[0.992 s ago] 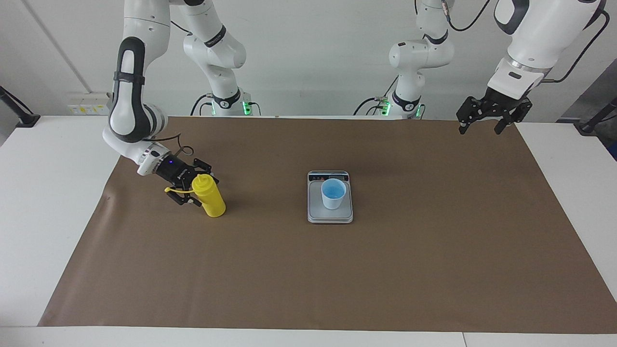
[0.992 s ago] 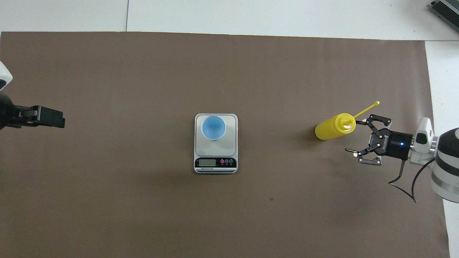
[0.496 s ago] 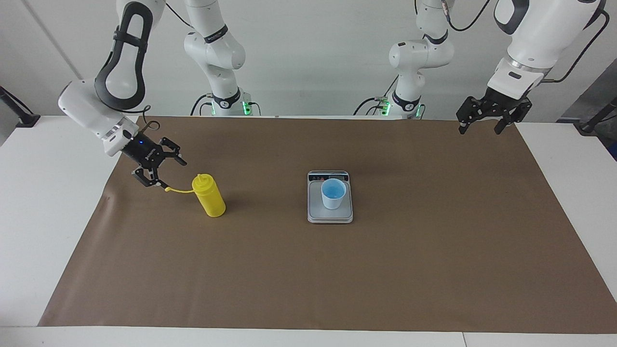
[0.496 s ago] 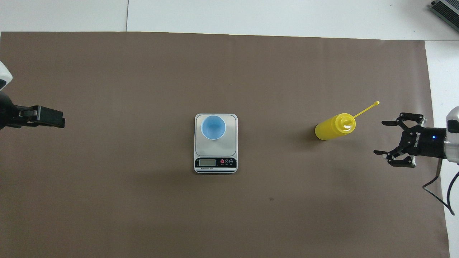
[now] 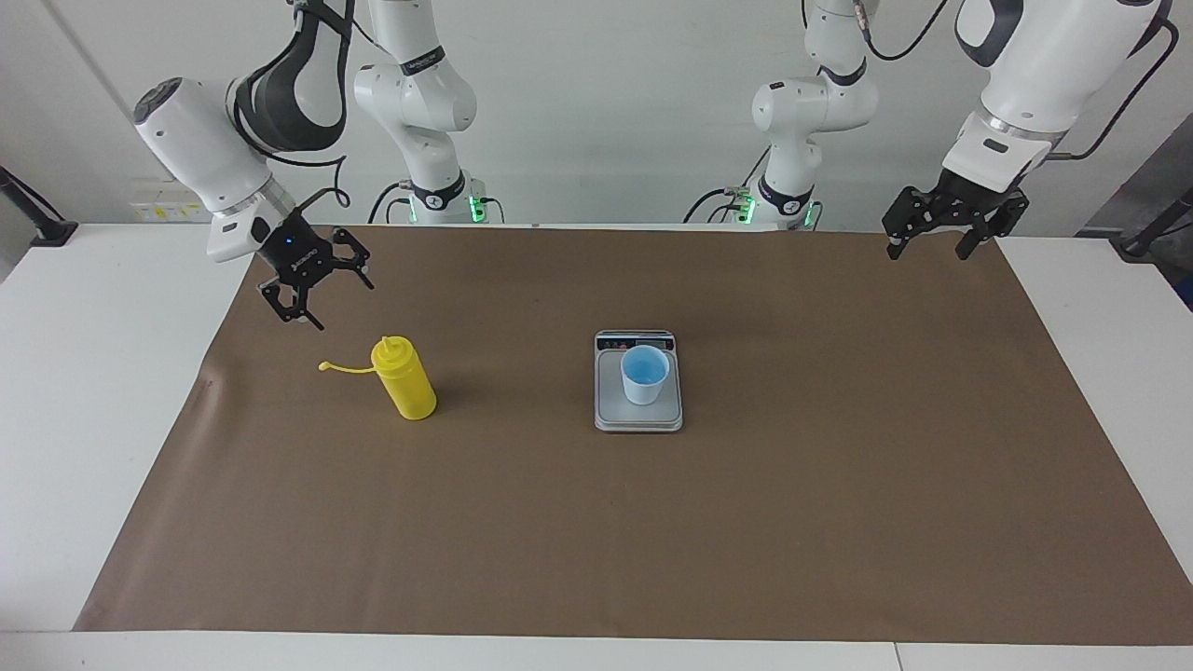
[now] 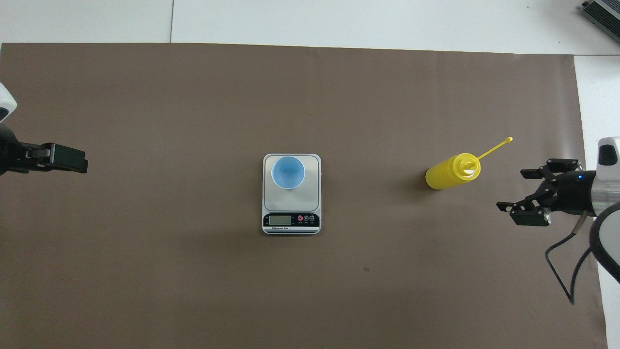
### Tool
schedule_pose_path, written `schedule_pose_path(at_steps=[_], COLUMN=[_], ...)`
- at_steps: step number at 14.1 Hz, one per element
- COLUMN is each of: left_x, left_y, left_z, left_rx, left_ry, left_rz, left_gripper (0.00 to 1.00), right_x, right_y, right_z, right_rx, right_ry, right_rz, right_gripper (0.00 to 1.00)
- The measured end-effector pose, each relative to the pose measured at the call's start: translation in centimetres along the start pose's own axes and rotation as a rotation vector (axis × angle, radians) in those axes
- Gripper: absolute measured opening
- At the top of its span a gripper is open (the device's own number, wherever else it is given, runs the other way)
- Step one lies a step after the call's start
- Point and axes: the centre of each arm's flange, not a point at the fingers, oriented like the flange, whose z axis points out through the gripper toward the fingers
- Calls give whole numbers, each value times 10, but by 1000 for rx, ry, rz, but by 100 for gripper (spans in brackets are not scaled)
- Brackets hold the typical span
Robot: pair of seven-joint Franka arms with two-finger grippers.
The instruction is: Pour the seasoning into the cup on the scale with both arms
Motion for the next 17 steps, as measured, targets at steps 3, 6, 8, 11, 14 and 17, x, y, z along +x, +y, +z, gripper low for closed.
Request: schedule_pose_path(at_steps=[3, 6, 8, 11, 14, 17], left_x=[0, 0, 0, 0, 0, 0], left_y=[0, 0, 0, 0, 0, 0], left_z=[0, 0, 0, 0, 0, 0], left_rx=[0, 0, 0, 0, 0, 0], left_ry=[0, 0, 0, 0, 0, 0], left_rz=[0, 0, 0, 0, 0, 0], left_gripper=[100, 100, 100, 100, 100, 100], right_x=[33, 72, 94, 116, 134, 154], right_y=[-24, -55, -69, -72, -72, -72], right_z=[-12, -27, -35, -49, -69, -100], right_rx=[-70, -145, -200, -282, -336, -331], right_ry=[-67, -119, -147, -168, -212, -221], right_rz=[173, 329, 393, 480, 480, 592], right_gripper=[100, 100, 100, 100, 100, 100])
